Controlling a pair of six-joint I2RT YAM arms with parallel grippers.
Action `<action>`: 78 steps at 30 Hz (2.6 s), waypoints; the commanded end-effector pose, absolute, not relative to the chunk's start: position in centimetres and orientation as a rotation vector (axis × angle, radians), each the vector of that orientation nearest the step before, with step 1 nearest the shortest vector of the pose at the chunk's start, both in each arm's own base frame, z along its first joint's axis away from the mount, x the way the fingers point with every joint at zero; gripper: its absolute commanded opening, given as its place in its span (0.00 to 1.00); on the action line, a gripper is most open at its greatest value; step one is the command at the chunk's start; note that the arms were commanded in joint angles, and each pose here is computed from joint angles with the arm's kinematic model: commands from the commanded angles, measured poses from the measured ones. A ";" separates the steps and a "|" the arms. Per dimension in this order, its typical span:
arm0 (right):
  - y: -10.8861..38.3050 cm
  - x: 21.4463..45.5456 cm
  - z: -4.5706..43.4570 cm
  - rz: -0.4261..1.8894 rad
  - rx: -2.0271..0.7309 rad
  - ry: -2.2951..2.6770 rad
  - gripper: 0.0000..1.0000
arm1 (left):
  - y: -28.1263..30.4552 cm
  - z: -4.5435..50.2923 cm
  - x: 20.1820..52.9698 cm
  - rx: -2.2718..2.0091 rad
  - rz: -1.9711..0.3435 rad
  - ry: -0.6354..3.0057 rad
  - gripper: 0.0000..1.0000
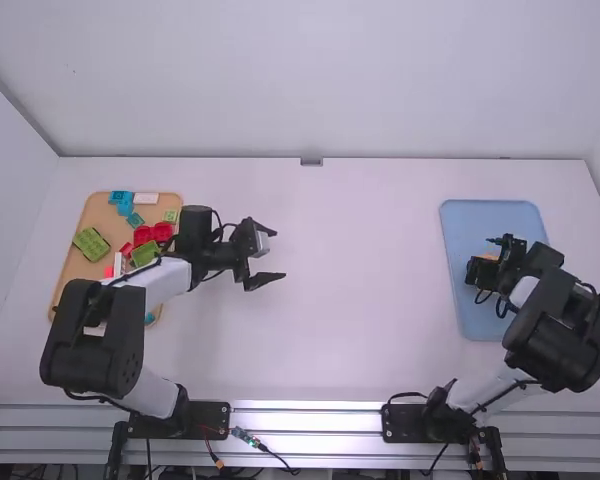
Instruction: Assemble lego blocks to make yellow taxi
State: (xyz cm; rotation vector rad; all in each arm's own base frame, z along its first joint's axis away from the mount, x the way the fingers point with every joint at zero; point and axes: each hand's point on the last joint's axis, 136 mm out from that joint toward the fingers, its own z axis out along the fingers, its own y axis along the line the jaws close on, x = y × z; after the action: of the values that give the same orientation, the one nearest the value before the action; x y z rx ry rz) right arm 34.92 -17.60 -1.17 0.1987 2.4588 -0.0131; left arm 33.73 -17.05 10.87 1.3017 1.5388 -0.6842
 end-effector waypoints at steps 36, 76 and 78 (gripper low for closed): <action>2.6 34.0 16.0 0.007 -0.195 2.358 0.93 | -8.8 16.7 42.5 0.210 -0.114 2.331 0.92; 0.3 25.0 8.8 0.016 -0.010 2.000 0.13 | 0.0 13.5 29.1 0.000 0.000 2.072 0.14; 0.3 24.7 8.1 0.016 -0.010 2.000 0.10 | 0.0 12.8 28.4 0.000 0.000 2.072 0.10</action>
State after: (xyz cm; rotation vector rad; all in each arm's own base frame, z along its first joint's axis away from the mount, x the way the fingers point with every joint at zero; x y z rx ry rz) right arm 24.97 0.28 8.85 -0.0150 1.9997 0.0148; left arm 29.03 0.09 13.31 -0.0107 2.0784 -0.0014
